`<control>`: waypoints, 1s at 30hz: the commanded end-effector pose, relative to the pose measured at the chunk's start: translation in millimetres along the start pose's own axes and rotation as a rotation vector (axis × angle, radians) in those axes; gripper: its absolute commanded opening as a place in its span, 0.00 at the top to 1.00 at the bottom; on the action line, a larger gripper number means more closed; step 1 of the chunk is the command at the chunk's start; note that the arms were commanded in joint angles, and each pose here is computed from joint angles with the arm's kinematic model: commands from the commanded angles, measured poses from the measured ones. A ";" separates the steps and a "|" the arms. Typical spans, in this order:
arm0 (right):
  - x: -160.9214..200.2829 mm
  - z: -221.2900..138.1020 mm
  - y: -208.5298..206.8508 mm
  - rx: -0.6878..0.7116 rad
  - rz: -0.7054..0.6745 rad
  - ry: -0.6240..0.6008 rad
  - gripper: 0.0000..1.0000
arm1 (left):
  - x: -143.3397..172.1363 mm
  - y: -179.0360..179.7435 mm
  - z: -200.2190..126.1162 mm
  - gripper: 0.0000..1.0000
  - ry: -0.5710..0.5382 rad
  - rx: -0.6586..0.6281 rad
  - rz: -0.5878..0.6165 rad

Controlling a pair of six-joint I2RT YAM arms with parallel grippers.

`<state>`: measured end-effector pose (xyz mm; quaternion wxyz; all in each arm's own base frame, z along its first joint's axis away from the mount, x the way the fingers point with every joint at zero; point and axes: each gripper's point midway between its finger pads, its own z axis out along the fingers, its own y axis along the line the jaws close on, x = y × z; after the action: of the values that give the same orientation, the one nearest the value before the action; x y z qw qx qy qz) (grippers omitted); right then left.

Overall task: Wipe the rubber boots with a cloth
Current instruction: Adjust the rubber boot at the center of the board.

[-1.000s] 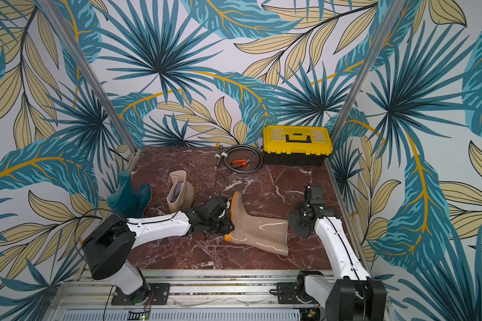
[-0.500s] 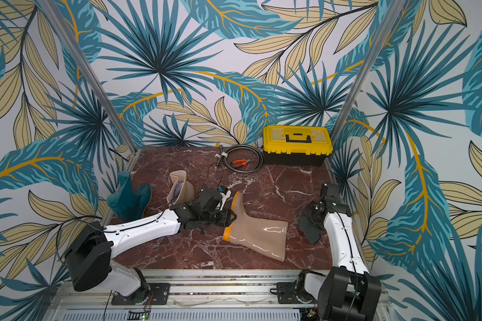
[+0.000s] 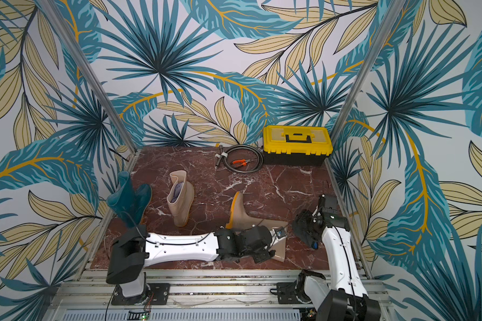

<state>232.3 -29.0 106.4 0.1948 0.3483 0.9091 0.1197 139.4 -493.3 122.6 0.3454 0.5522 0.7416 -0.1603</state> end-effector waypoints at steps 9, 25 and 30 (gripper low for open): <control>25.0 11.8 8.9 -0.095 -0.016 0.088 0.27 | 36.7 -16.2 63.4 0.32 0.204 -0.125 0.278; 22.4 9.6 18.3 -0.149 -0.011 0.071 0.26 | 40.5 9.8 87.1 0.83 0.257 -0.270 0.268; 14.7 -0.7 24.9 -0.182 0.010 0.016 0.26 | 23.9 42.2 49.0 1.00 0.218 -0.317 0.220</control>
<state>231.7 -2.3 101.3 0.1944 0.3319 0.9022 0.1954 163.8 -518.1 42.6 0.3442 0.6129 0.7104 0.0334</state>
